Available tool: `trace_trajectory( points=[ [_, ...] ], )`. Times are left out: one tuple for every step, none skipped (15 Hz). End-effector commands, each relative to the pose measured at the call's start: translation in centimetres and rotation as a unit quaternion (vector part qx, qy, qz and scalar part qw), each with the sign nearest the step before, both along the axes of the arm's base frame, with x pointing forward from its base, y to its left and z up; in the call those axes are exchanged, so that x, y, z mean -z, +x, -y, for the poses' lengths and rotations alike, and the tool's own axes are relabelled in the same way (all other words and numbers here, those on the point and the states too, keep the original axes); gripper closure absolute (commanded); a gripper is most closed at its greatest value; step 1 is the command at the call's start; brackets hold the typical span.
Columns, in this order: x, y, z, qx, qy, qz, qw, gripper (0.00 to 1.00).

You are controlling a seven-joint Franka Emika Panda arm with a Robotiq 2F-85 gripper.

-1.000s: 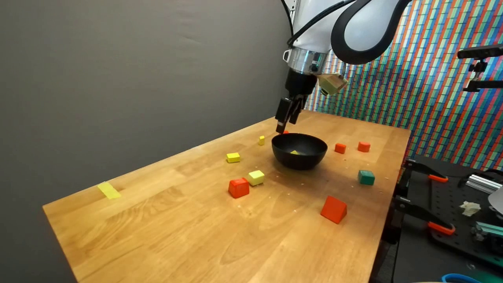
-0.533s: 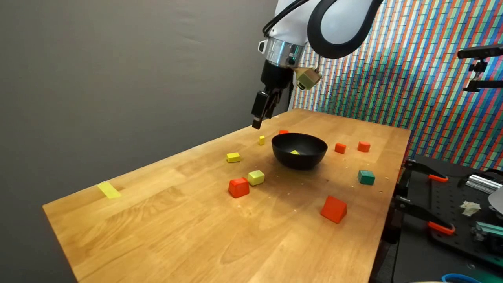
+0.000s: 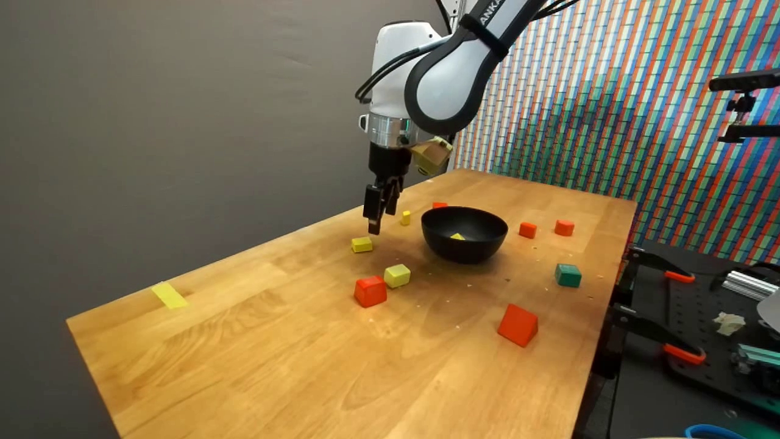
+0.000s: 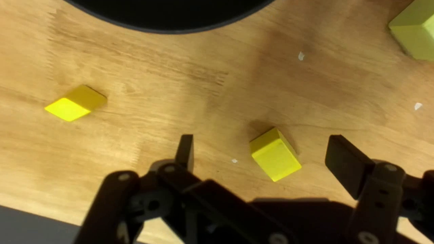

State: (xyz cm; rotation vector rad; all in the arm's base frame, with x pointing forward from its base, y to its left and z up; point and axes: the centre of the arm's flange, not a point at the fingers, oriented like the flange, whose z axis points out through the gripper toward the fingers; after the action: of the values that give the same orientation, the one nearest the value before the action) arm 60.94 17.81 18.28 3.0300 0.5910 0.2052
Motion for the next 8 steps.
trace_trajectory(
  points=[
    [2.4, 3.4, -1.5, -0.023, -0.016, -0.021, 0.9994, 0.0],
    [3.1, 3.6, -1.8, -0.03, -0.022, -0.025, 0.999, 0.0],
    [3.5, 3.8, -2.0, -0.035, -0.026, -0.027, 0.9987, 0.0],
    [3.9, 4.0, -2.2, -0.039, -0.029, -0.028, 0.9984, 0.11],
    [4.1, 4.2, -2.5, -0.043, -0.03, -0.027, 0.9982, 0.26],
    [4.3, 4.4, -2.7, -0.047, -0.032, -0.024, 0.9981, 0.35],
    [4.4, 4.6, -2.8, -0.049, -0.034, -0.023, 0.998, 0.42],
    [4.4, 4.8, -3.0, -0.051, -0.035, -0.02, 0.9979, 0.51]
  ],
)
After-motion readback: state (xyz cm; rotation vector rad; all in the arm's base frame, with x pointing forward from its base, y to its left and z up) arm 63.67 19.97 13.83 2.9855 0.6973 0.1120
